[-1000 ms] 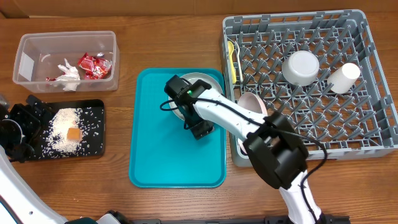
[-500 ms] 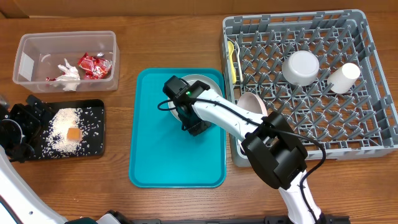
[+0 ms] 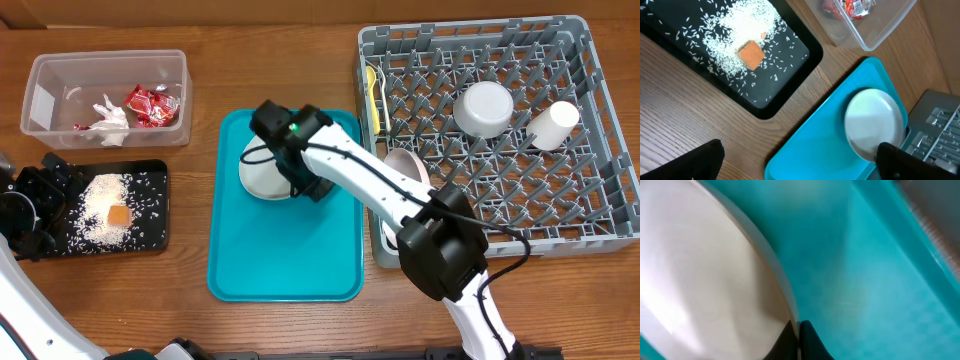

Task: Sort waste into correct bins and load items into the dishwasher rack
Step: 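Lift the grey plate with the right gripper and carry it over the rack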

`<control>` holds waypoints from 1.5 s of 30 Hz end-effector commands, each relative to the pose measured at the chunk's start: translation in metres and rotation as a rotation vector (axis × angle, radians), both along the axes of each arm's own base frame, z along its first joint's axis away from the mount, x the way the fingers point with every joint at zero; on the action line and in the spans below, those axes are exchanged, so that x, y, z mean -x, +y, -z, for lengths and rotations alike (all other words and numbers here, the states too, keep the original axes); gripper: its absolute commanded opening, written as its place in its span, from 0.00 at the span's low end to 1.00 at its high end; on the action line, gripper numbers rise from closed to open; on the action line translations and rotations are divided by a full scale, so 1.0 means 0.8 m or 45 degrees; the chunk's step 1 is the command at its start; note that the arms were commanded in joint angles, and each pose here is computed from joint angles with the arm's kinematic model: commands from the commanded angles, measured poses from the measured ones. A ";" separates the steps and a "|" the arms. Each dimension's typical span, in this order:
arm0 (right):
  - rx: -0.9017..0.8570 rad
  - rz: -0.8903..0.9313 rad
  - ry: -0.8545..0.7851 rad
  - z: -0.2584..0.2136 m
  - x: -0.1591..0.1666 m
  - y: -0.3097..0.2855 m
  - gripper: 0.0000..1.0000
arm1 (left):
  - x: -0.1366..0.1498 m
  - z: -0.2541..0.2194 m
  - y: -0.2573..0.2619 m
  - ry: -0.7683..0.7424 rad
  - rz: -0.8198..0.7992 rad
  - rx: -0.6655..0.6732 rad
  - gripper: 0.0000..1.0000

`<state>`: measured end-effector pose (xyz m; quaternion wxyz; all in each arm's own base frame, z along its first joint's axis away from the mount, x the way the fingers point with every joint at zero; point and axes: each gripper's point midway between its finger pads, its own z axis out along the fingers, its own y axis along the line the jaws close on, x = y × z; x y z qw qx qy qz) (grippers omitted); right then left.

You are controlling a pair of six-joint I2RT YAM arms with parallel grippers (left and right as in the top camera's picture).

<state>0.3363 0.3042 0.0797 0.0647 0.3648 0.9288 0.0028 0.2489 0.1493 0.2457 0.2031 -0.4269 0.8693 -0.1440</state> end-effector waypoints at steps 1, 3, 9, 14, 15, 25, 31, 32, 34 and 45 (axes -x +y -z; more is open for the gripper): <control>0.046 -0.181 -0.215 -0.069 -0.042 -0.006 0.04 | -0.003 0.000 -0.006 -0.013 0.044 0.004 1.00; 0.036 -0.241 -0.279 -0.106 -0.052 -0.010 0.04 | -0.003 0.000 -0.006 -0.013 0.044 0.004 1.00; 0.048 -0.391 -0.496 -0.235 -0.066 -0.060 0.04 | -0.003 0.000 -0.006 -0.013 0.044 0.004 1.00; 0.173 -0.525 -0.657 -0.333 -0.050 -0.139 0.04 | -0.003 0.000 -0.006 -0.013 0.044 0.004 1.00; 0.186 -0.550 -0.691 -0.349 -0.045 -0.151 0.04 | -0.003 0.000 -0.006 -0.013 0.043 0.004 1.00; 0.286 -0.472 -0.981 -0.474 0.031 -0.296 0.04 | -0.003 0.000 -0.006 -0.013 0.043 0.004 1.00; 0.420 -0.331 -0.887 -0.455 0.087 -0.375 0.04 | -0.003 0.000 -0.006 -0.013 0.044 0.004 1.00; 0.448 -0.304 -0.847 -0.445 0.094 -0.387 0.04 | -0.003 0.000 -0.006 -0.013 0.044 0.004 1.00; 0.487 -0.263 -0.752 -0.420 0.105 -0.407 0.04 | -0.003 0.000 -0.006 -0.013 0.043 0.004 1.00; 0.593 -0.222 -0.391 -0.318 0.103 -0.438 0.04 | -0.003 0.000 -0.006 -0.013 0.043 0.004 1.00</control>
